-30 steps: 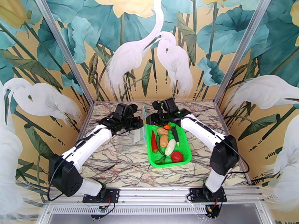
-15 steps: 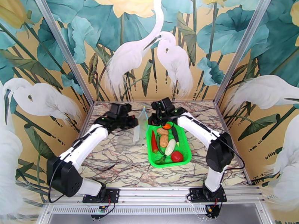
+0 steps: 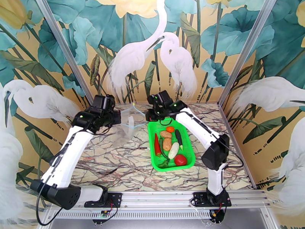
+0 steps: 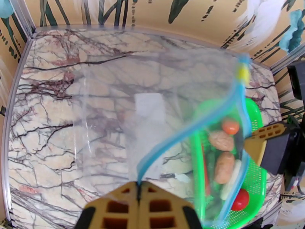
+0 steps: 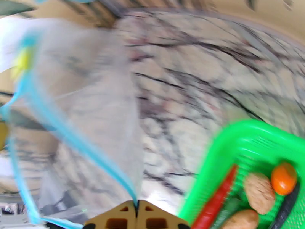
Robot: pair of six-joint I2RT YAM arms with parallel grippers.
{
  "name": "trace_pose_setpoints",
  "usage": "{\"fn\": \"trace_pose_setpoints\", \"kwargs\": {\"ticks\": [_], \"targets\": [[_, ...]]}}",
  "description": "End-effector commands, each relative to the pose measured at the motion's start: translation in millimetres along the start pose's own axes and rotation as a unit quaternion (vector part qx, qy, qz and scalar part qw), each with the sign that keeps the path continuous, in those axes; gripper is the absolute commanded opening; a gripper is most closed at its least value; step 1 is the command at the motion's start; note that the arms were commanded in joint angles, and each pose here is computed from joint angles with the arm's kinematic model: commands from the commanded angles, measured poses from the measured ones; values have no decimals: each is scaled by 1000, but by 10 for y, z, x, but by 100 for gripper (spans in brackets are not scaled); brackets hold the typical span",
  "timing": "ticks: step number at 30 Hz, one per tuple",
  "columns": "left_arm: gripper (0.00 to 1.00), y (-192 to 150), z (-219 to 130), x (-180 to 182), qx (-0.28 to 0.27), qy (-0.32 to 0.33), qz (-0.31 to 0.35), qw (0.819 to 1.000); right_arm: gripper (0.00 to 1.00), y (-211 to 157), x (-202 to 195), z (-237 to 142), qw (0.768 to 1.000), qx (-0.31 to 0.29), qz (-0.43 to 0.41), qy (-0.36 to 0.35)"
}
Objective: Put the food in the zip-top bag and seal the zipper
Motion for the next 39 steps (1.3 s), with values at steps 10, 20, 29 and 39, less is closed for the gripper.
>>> {"fn": "trace_pose_setpoints", "kwargs": {"ticks": [10, 20, 29, 39], "targets": [[0, -457, 567, 11, 81, 19, -5, 997, 0, -386, -565, 435, 990, 99, 67, -72], [0, -461, 678, 50, 81, 10, -12, 997, 0, -549, -1042, 489, 977, 112, 99, -150], [0, -516, 1053, -283, 104, -83, -21, 991, 0, -456, -941, 494, 986, 95, 104, -93], [0, -469, 1201, -383, 114, -100, -5, 988, 53, -360, -698, 46, 992, 28, 87, -82]]}}
Point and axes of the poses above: each hand's point on the last joint's axis, 136 mm out from that joint toward the fingers, its own z axis out along the fingers, its own x axis along the line the jaws close on, y = z × x, the point moved 10 cm from there along -z, back along the fingers, and after that the axes turned 4 degrees about z, right-handed, at the moved point
